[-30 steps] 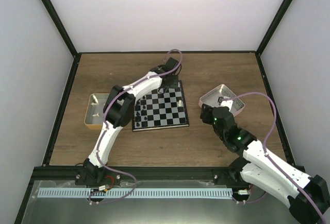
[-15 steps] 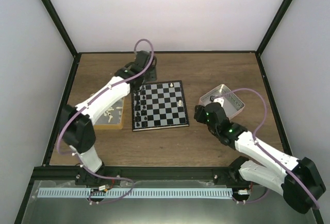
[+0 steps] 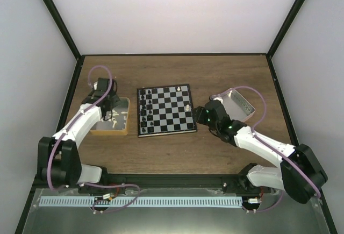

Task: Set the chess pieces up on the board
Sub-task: Pick up the chess piece from the storage box.

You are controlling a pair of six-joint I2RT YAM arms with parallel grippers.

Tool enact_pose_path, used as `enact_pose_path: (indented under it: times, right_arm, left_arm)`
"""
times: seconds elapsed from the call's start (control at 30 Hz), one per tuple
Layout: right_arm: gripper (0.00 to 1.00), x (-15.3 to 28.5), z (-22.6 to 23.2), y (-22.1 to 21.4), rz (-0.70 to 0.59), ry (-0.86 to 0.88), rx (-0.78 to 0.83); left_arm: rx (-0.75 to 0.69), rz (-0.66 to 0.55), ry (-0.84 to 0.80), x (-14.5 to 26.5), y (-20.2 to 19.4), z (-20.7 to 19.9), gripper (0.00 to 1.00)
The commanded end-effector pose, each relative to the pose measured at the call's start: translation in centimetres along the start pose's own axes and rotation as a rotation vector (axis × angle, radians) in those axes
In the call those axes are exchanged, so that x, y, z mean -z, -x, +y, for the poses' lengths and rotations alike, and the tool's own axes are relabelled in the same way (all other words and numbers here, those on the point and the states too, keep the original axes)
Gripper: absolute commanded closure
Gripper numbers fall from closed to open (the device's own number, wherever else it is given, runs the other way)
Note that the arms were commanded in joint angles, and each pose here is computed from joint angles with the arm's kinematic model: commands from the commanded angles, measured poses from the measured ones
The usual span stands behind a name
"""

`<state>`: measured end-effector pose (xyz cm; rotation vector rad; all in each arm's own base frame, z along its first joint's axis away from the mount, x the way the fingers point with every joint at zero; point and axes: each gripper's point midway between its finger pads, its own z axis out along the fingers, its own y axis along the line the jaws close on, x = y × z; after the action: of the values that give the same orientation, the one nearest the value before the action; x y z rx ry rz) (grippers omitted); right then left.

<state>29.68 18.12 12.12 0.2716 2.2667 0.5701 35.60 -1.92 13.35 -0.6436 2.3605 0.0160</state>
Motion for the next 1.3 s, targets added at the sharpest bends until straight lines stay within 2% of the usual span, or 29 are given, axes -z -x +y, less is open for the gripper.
enact_pose_path:
  times: [0.0, 0.2, 0.33, 0.63, 0.77, 0.97, 1.27]
  right_arm:
    - [0.41, 0.1, 2.4, 1.9, -0.023, 0.065, -0.015]
    - [0.42, 0.2, 2.2, 1.8, -0.024, 0.059, -0.003]
    - [0.42, 0.3, 2.3, 1.7, -0.021, 0.068, 0.001]
    - [0.42, -0.1, 2.7, 1.7, -0.014, 0.077, 0.024]
    - [0.42, 0.1, 3.0, 2.0, -0.017, 0.082, 0.033]
    - [0.43, 0.1, 2.9, 1.7, -0.01, 0.089, 0.022]
    - [0.43, 0.2, 4.9, 2.0, 0.004, 0.166, 0.048]
  left_arm:
    - [0.118, 0.069, -0.074, -2.4, -0.5, 0.6, 0.54]
    - [0.196, 0.142, -0.04, -6.0, -2.0, 1.7, 0.54]
    - [0.249, 0.148, 0.017, -7.3, -2.8, 2.9, 0.6]
    - [0.258, 0.192, 0.042, -9.2, -4.5, 3.4, 0.63]
    - [0.252, 0.217, 0.037, -10.1, -4.9, 3.1, 0.69]
    - [0.251, 0.223, 0.023, -10.4, -4.7, 2.6, 0.82]
    - [0.284, 0.154, -0.026, -7.3, -3.0, 2.4, 0.84]
